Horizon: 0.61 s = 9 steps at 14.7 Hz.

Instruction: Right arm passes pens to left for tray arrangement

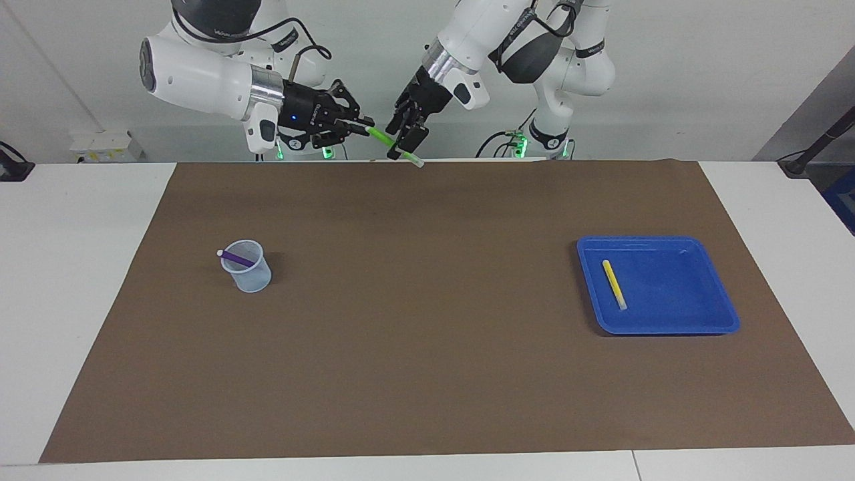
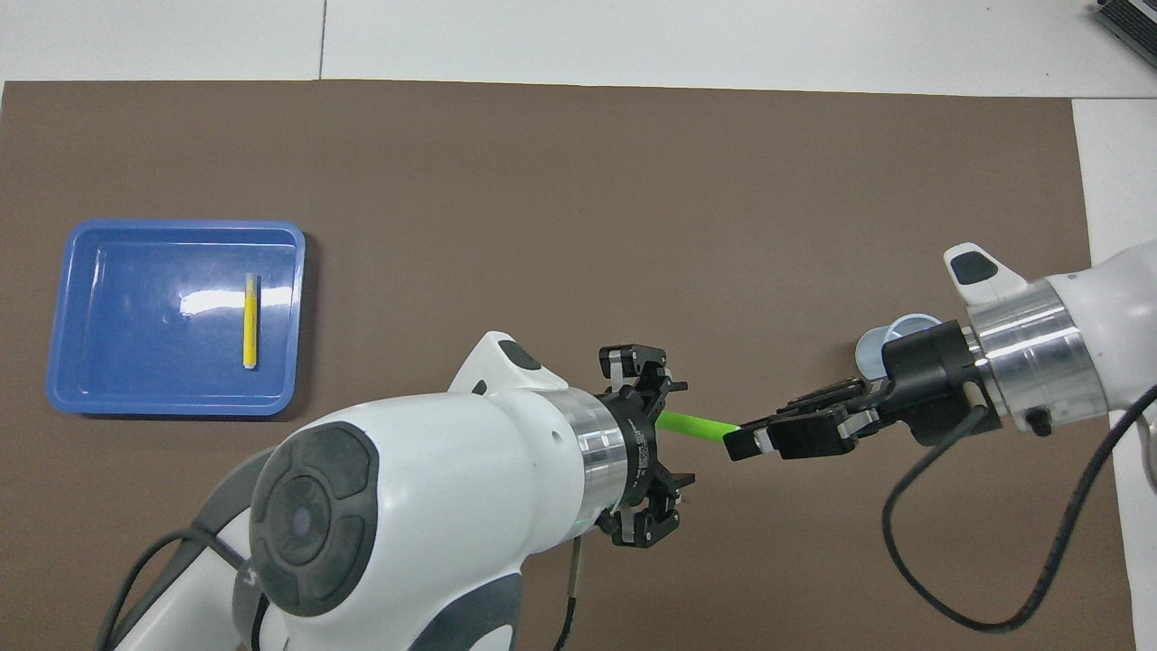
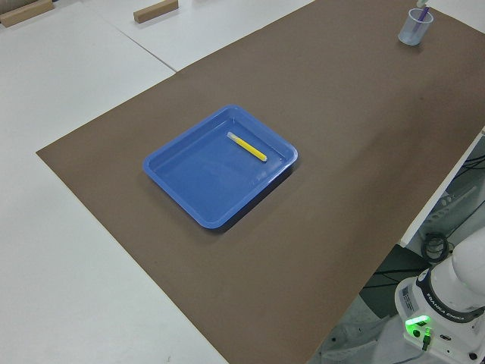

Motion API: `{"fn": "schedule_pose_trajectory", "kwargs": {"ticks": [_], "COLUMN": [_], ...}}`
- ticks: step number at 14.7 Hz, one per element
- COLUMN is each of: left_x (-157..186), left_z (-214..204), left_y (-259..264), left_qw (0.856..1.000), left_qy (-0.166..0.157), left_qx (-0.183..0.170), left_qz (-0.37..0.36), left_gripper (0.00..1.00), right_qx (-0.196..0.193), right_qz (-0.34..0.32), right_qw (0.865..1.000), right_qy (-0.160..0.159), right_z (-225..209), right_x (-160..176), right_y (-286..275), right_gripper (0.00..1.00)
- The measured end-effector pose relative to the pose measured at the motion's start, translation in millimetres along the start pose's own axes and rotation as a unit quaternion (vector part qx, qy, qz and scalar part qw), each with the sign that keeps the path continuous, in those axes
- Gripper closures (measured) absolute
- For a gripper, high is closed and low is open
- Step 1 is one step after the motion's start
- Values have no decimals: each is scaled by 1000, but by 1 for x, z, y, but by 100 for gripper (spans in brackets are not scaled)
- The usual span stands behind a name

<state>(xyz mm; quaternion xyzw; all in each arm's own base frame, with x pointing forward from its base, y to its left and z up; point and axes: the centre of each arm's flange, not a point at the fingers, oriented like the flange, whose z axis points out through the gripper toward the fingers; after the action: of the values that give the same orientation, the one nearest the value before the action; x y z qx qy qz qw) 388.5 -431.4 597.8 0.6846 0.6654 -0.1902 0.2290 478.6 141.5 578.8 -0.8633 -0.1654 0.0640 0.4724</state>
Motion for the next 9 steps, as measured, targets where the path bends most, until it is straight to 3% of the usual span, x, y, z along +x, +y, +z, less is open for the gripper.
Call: {"fn": "schedule_pose_trajectory", "kwargs": {"ticks": [2,4,5,7,9], "left_x": [0,0,0,0,0], "left_z": [0,0,0,0,0], "left_y": [0,0,0,0,0], "left_qw": [1000,1000,1000,1000,1000], "left_qy": [0,0,0,1,1], "left_qx": [0,0,0,0,0], "left_qz": [0,0,0,0,0], "left_gripper": [20,30,30,49,53], "right_qx": [0,1,1,3,4], "right_qz": [0,0,0,-1,-1], "right_qw": [1000,1000,1000,1000,1000], "right_qy": [0,1,1,1,2], "right_z": [0,0,0,0,0], "right_x": [0,0,0,0,0], "right_y": [0,-1,-1,-1,-1], "right_gripper": [81,81,81,81,81]}}
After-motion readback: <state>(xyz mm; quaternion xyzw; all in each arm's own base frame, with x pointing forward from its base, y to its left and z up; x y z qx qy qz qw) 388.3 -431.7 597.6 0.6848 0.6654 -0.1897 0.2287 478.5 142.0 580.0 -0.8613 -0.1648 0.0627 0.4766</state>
